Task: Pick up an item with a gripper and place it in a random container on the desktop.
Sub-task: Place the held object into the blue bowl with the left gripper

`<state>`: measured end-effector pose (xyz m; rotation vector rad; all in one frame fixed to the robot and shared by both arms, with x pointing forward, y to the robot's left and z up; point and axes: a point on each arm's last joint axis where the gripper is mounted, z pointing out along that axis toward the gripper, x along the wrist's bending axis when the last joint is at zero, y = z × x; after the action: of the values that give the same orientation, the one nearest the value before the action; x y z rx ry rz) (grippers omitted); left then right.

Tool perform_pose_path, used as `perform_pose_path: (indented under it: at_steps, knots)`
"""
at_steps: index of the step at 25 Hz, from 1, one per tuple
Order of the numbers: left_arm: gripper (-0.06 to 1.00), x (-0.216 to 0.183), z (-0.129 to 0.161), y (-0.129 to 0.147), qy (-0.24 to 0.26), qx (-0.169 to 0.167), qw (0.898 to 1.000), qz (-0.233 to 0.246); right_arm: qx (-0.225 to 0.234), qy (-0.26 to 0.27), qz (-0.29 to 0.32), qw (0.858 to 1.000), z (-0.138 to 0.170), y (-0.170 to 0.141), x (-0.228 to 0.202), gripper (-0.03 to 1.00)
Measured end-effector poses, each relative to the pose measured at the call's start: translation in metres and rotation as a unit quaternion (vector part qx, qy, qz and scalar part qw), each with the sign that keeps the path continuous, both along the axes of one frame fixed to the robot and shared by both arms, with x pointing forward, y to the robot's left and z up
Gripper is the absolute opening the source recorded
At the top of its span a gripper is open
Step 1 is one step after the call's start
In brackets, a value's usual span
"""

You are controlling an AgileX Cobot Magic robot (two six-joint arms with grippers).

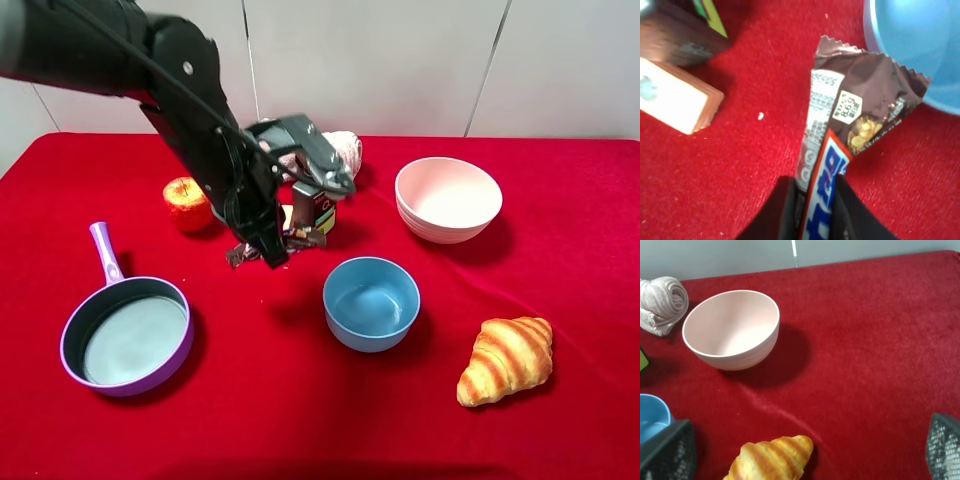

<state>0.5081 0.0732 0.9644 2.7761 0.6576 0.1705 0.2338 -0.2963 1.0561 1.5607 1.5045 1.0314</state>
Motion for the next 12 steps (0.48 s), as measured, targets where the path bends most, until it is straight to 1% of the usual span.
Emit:
perform_pose_path:
  at_steps: [3,7,12]
  knots:
    - [0.14,-0.004,0.006,-0.003,-0.004,-0.008,1.000,0.005,0.000,0.000,0.000,1.000,0.000,0.000,0.000,0.69]
    - [0.14,-0.012,0.014,-0.019,-0.012,-0.017,1.000,-0.017,0.000,0.000,0.000,1.000,0.000,0.000,0.000,0.69]
    - [0.14,-0.018,0.029,-0.040,-0.033,-0.042,0.998,-0.034,0.000,0.000,0.000,1.000,0.000,0.000,0.000,0.69]
